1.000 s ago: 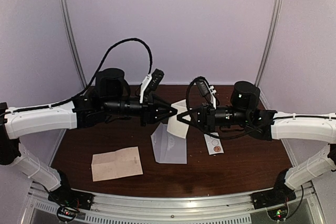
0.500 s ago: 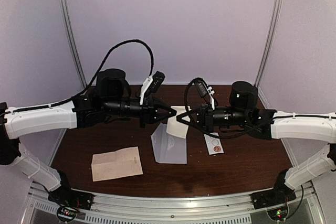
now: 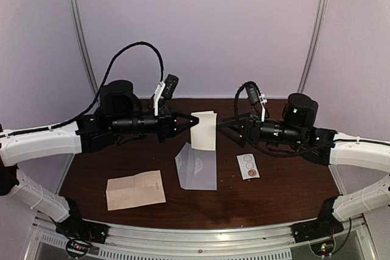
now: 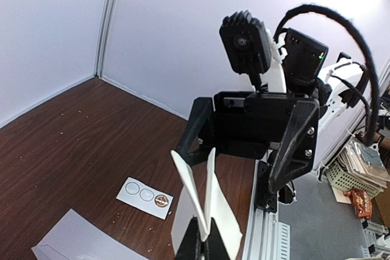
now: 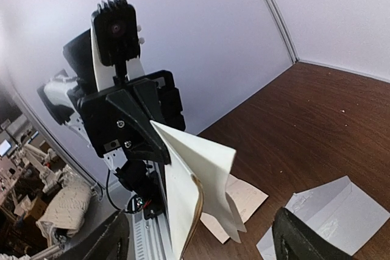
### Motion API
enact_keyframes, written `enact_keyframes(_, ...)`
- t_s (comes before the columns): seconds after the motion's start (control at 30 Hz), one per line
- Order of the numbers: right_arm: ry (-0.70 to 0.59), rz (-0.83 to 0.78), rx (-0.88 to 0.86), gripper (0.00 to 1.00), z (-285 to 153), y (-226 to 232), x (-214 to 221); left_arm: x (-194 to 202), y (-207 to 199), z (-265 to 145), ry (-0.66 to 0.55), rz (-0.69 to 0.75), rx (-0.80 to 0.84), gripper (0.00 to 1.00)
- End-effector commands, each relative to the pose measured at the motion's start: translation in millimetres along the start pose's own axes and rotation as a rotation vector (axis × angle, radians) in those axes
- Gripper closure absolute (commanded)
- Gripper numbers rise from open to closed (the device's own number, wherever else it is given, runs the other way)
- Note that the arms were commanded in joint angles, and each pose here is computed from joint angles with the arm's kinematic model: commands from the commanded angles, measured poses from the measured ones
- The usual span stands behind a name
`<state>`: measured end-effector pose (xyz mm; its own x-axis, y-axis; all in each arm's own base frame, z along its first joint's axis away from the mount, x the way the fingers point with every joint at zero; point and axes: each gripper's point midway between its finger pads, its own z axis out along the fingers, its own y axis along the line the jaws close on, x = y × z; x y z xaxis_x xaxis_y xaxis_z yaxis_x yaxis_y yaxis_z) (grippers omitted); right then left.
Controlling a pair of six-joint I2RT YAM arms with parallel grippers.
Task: Place the letter into the envelope and seal it
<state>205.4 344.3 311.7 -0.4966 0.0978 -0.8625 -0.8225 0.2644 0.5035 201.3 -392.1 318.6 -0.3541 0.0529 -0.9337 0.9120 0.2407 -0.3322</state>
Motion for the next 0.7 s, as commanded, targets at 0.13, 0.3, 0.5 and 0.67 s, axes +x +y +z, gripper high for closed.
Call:
enact_keyframes(0.13, 0.005, -0.008, -0.131, 0.00, 2, 21, 7, -41, -28, -13, -0.159, -0.051, 0.106, 1.00)
enact_keyframes(0.3, 0.011, -0.030, -0.169, 0.00, 11, 33, 6, -38, -33, -13, -0.140, -0.058, 0.137, 1.00)
enact_keyframes(0.5, 0.007, -0.011, -0.195, 0.19, 17, 36, 3, -35, -36, -11, -0.124, -0.063, 0.160, 1.00)
enact_keyframes(0.67, 0.015, -0.011, -0.177, 0.60, 20, 31, 6, -32, -38, -8, -0.105, -0.065, 0.180, 1.00)
